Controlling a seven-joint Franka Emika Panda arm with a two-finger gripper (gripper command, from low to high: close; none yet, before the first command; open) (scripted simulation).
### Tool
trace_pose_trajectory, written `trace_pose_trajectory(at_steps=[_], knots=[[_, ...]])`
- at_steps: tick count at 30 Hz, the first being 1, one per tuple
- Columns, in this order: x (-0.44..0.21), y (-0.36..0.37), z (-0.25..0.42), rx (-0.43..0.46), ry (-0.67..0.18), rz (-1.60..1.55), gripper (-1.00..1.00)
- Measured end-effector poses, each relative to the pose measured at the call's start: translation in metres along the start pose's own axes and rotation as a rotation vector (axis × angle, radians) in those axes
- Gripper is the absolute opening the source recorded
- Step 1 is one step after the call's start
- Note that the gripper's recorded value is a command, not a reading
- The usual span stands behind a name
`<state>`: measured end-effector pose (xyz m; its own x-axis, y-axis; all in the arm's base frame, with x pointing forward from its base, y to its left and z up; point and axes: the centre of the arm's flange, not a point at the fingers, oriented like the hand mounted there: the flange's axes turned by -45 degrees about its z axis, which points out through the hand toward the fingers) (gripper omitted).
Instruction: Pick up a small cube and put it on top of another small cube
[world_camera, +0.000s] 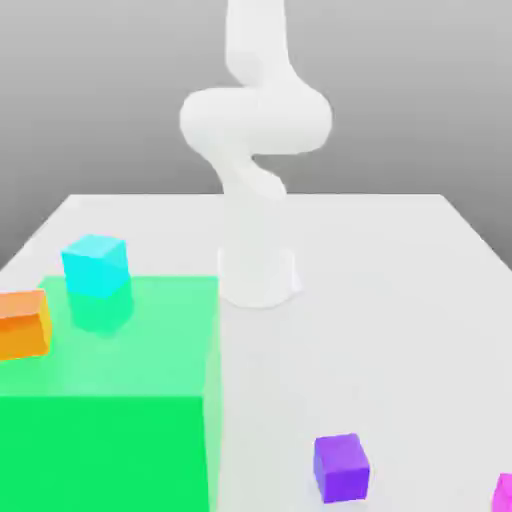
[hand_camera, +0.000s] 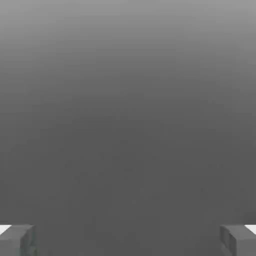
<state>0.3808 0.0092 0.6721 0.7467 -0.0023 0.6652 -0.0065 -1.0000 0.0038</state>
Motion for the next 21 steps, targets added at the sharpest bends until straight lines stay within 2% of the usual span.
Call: trace_pose_trajectory(at_steps=[10,21], knots=[[-0.052,-0.038,0.197,-0.008,-0.290,-0.058,0.00],[-0.191,-0.081,0.358,0.032,-0.601,-0.124,0.00]])
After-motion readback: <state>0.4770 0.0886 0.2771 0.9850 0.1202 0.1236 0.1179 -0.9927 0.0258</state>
